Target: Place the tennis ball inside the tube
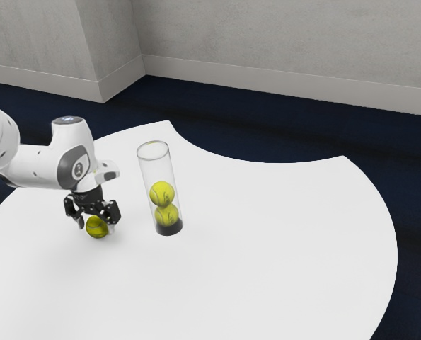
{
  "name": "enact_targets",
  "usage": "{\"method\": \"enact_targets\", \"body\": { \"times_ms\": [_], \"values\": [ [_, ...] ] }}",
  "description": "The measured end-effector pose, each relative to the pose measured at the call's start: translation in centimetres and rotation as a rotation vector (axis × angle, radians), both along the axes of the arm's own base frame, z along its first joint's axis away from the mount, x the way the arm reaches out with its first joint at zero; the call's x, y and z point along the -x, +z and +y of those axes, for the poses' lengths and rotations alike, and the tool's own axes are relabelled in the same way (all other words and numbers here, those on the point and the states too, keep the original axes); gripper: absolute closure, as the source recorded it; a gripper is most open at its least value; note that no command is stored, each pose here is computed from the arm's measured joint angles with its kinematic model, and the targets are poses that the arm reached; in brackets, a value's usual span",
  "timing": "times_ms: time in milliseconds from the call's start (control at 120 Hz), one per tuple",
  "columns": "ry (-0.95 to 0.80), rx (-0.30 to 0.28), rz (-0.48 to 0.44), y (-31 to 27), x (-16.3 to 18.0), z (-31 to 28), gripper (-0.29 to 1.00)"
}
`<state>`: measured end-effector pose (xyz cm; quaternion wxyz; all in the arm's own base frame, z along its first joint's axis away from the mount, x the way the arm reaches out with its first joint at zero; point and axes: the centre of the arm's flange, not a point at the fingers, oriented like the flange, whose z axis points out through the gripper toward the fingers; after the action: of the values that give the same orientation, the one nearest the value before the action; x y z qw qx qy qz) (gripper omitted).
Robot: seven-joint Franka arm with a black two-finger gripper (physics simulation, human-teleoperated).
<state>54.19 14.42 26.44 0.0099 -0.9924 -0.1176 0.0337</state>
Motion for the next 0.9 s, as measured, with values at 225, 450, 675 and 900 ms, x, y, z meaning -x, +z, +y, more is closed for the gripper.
{"method": "enact_targets", "body": {
  "times_ms": [225,450,675,900],
  "values": [
    [0.024,-0.002,0.005,-0.4,0.2,0.8,0.00],
    [-0.003,-0.030,-0.025,0.1,-0.8,1.1,0.00],
    [0.002,-0.034,-0.010,-1.3,-0.7,1.7,0.00],
    [-0.003,-0.039,-0.017,-1.2,-0.9,1.9,0.25]
  ]
}}
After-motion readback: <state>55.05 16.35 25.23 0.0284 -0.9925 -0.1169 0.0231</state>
